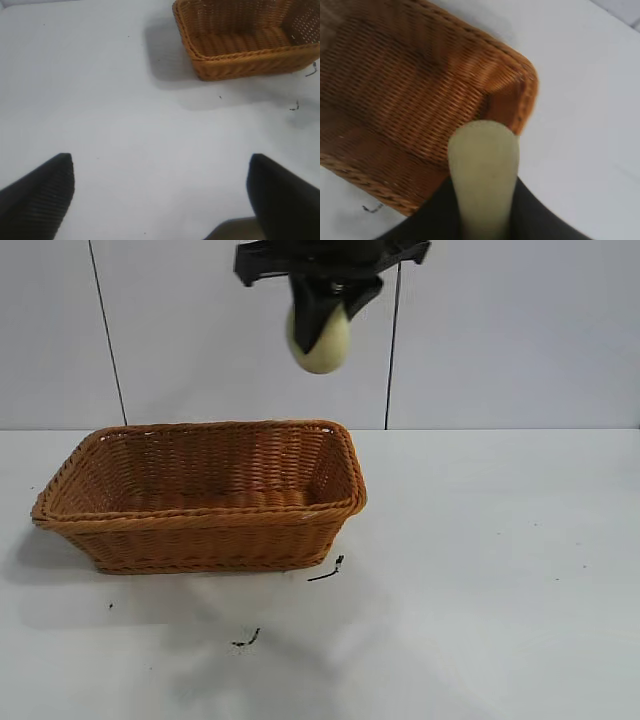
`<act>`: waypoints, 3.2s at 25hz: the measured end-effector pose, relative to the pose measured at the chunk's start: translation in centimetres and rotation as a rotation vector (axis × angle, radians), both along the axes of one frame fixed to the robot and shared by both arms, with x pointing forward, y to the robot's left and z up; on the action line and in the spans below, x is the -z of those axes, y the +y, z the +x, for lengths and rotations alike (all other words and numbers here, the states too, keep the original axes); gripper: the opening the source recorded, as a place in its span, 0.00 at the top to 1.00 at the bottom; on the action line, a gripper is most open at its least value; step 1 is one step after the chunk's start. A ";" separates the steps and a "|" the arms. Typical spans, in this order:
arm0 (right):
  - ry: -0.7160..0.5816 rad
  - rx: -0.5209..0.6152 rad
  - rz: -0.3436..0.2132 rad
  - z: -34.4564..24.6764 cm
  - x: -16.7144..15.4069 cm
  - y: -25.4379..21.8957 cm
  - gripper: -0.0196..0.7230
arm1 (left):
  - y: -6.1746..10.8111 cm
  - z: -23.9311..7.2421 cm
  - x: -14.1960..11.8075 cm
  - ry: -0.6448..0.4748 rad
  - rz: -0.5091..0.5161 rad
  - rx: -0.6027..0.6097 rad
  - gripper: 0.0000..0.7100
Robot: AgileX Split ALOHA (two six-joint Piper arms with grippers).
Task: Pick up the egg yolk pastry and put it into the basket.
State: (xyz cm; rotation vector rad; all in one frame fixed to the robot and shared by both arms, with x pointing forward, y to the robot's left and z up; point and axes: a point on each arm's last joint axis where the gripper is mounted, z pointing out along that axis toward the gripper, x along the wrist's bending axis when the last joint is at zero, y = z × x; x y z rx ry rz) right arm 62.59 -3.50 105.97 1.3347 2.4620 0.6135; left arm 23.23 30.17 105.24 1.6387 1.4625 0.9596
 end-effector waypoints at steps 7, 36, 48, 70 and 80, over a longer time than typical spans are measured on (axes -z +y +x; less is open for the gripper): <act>0.016 -0.032 -0.010 1.9 7.4 2.9 0.82 | 0.0 0.0 0.0 0.000 0.000 0.000 0.02; -0.029 0.093 0.003 5.6 0.3 -1.4 0.04 | 0.0 0.0 0.0 0.000 0.000 0.000 0.02; 0.003 0.446 -0.015 11.0 -0.2 -18.2 0.04 | 0.0 0.0 0.0 0.000 0.000 0.000 0.02; 0.003 0.515 -0.029 -2.7 -8.9 -23.2 0.04 | 0.0 0.0 0.0 0.000 0.000 0.000 0.02; 0.020 0.500 0.068 -21.4 -8.0 -24.4 0.04 | 0.0 0.0 0.0 0.000 0.000 0.000 0.02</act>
